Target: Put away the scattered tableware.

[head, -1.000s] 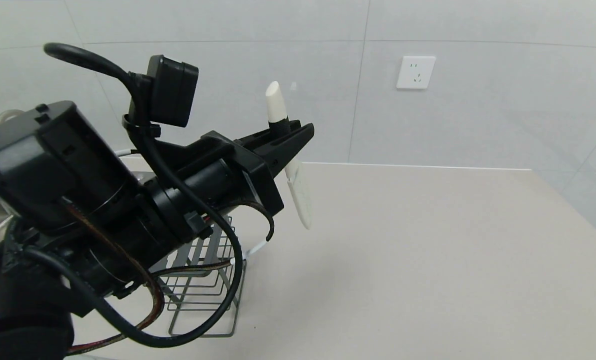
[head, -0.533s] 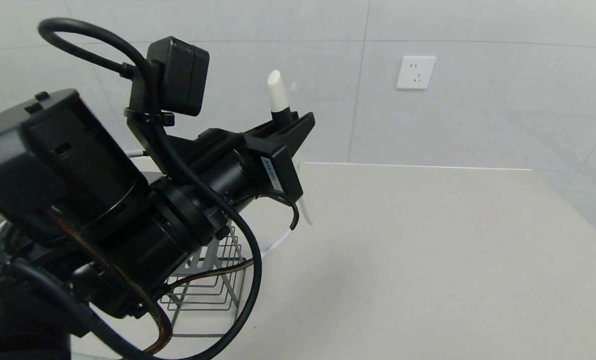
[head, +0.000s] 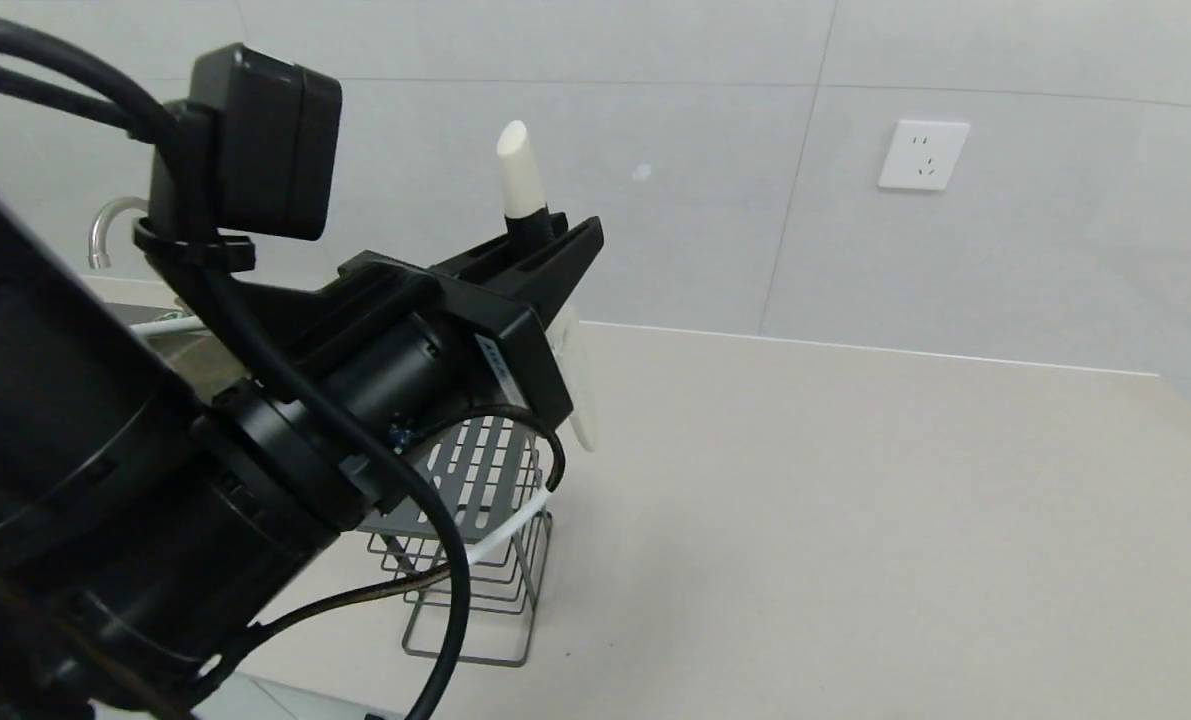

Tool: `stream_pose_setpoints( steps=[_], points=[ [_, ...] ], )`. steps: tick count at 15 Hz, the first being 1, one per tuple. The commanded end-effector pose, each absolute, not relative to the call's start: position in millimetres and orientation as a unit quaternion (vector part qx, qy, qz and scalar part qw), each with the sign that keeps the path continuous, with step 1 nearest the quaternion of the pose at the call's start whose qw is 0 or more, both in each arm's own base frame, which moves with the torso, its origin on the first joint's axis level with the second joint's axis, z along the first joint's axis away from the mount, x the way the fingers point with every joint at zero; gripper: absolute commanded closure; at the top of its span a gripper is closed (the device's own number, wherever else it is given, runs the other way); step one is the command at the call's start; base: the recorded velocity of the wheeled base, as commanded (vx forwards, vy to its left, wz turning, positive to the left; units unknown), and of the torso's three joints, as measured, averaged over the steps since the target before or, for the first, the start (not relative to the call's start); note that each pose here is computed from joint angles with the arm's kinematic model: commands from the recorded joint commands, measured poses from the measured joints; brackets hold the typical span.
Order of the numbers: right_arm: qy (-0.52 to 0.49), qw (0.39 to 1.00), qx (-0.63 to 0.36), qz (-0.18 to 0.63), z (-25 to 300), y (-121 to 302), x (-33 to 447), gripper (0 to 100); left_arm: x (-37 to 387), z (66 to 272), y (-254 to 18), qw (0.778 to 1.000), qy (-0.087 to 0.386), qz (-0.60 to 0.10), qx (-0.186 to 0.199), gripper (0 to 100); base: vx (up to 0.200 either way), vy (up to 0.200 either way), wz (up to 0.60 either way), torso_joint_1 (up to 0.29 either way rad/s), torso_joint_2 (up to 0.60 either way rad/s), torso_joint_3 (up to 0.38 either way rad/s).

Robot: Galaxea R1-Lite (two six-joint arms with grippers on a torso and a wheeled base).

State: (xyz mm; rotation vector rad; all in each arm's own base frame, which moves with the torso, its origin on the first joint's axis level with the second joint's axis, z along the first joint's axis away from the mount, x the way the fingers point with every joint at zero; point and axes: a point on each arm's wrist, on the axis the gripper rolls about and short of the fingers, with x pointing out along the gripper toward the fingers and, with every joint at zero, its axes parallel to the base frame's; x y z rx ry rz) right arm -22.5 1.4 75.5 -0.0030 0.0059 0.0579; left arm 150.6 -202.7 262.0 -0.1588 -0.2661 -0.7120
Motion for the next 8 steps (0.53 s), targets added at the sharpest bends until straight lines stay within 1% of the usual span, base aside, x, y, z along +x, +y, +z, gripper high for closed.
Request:
stream_pose_setpoints(
  steps=[1, 2, 3, 4, 5, 7, 8],
  points=[
    [0.005, 1.0, -0.001, 0.029, 76.0, 1.4, -22.3, 0, 142.0, 272.8, -192.8, 0.921, -0.153, -0.349, -0.081, 100, 0.0, 0.0, 0.0, 0.0, 0.0, 0.0],
    [0.005, 1.0, -0.001, 0.028, 75.5, 1.4, -22.1, 0, 141.0, 274.3, -191.4, 0.921, -0.156, -0.348, -0.08, 100, 0.0, 0.0, 0.0, 0.0, 0.0, 0.0],
    [0.005, 1.0, -0.001, 0.028, 75.5, 1.4, -22.1, 0, 139.7, 276.1, -186.4, 0.923, -0.168, -0.34, -0.062, 100, 0.0, 0.0, 0.0, 0.0, 0.0, 0.0],
    [0.005, 1.0, -0.001, 0.029, 75.5, 1.4, -22.1, 0, 139.4, 275.1, -184.8, 0.925, -0.169, -0.337, -0.054, 100, 0.0, 0.0, 0.0, 0.0, 0.0, 0.0],
    [0.005, 1.0, -0.001, 0.029, 75.5, 1.4, -22.1, 0, 138.8, 268.6, -182.6, 0.927, -0.167, -0.333, -0.04, 100, 0.0, 0.0, 0.0, 0.0, 0.0, 0.0],
    [0.005, 1.0, -0.001, 0.029, 75.5, 1.4, -22.1, 0, 141.6, 252.6, -178.0, 0.934, -0.153, -0.323, -0.027, 100, 0.0, 0.0, 0.0, 0.0, 0.0, 0.0],
    [0.006, 1.0, -0.001, 0.028, 75.4, 1.4, -22.1, 0, 147.8, 250.7, -172.4, 0.939, -0.151, -0.307, -0.021, 100, 0.0, 0.0, 0.0, 0.0, 0.0, 0.0]
  ],
)
